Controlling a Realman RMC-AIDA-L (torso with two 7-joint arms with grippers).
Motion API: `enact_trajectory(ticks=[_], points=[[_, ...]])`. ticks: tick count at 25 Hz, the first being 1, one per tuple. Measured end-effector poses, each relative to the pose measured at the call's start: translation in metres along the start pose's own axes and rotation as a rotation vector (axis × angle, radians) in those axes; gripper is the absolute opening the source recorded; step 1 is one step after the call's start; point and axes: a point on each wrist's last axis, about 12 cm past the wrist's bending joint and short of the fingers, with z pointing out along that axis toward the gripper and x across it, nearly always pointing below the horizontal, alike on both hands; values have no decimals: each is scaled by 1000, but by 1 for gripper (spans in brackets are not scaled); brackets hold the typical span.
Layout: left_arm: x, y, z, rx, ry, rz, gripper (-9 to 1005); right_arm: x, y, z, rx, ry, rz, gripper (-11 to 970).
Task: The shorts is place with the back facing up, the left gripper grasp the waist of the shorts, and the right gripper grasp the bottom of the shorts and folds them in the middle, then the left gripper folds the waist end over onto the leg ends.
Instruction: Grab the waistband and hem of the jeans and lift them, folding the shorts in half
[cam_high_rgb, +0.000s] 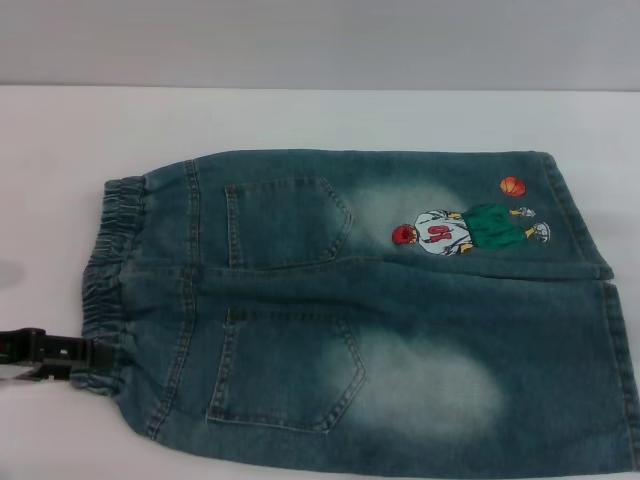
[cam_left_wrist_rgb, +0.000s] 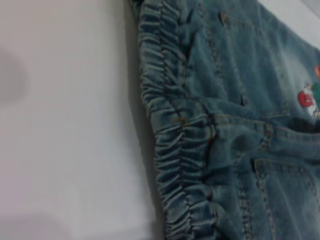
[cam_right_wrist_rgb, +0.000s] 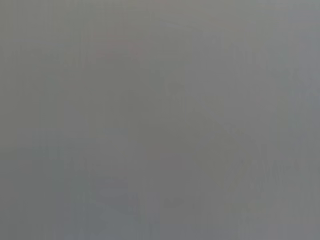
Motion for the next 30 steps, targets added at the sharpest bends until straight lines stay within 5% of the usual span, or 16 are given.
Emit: enact_trajectory(ticks=[12, 23, 30], points=[[-5, -4, -1, -27, -8, 40, 592, 1, -1, 3, 8, 16, 0, 487], [-7, -11, 6, -20, 47, 125, 384, 0, -4, 4, 31, 13, 1, 487], [-10, -14, 4, -33, 14, 142, 131, -1, -6, 5, 41, 6, 3, 486]])
